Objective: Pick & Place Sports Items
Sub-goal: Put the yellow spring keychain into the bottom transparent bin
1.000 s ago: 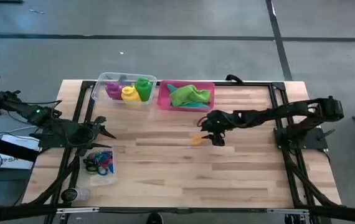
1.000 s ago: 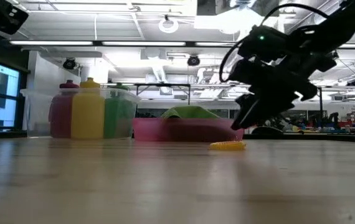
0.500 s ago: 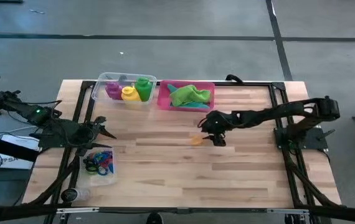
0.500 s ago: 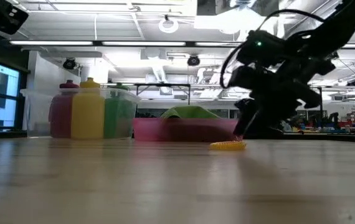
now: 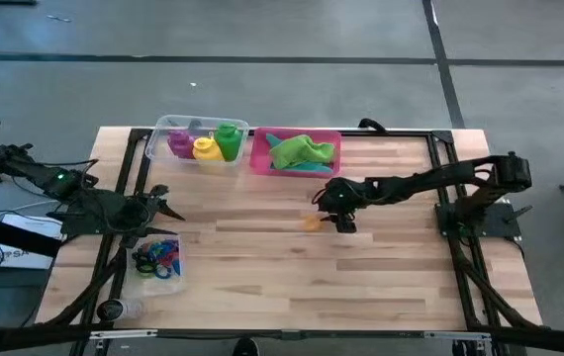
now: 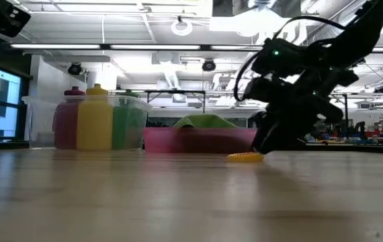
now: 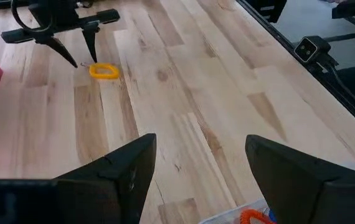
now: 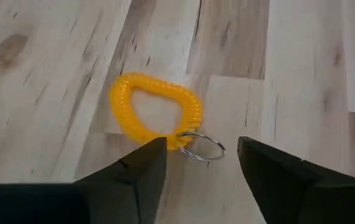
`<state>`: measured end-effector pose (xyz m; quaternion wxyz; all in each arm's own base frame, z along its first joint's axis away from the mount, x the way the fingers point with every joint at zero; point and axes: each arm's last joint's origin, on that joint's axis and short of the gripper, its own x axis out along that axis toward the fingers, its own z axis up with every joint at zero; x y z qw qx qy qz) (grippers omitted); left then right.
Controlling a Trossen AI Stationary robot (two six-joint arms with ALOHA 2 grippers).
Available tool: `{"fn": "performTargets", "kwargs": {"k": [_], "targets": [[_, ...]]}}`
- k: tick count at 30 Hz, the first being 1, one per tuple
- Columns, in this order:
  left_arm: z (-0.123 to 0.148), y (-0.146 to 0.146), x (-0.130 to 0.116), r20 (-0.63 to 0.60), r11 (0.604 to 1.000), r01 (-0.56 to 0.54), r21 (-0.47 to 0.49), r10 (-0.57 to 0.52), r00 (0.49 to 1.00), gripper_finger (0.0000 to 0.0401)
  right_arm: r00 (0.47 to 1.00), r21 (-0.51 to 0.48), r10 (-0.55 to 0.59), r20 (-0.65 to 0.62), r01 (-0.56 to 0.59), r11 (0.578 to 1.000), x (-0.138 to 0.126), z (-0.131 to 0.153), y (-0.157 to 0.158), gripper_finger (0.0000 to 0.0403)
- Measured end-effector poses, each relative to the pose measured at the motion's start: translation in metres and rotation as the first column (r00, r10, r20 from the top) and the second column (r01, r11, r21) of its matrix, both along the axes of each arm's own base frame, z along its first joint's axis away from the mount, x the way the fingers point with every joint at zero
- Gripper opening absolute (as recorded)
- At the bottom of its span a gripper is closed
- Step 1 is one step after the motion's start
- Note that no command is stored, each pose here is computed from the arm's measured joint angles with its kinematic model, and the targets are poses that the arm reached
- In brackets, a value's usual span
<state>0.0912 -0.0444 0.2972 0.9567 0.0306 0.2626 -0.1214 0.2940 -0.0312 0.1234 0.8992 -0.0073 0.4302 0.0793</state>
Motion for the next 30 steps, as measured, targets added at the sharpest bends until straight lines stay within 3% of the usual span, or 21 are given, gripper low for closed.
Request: {"fn": "performTargets", "kwargs": {"k": [22,30], "targets": [[0.000,0.000,0.000,0.000,1.000,0.000,0.000,0.000,1.000,0.0199,0.998,0.035,0.062,-0.013,-0.062,0.997,0.000,-0.001,0.020,0.0003],[0.000,0.000,0.000,-0.001,1.000,-0.003,-0.004,0.003,1.000,0.0199,1.000,0.098,0.015,0.002,-0.016,0.995,0.002,0.003,0.028,0.0001]]}}
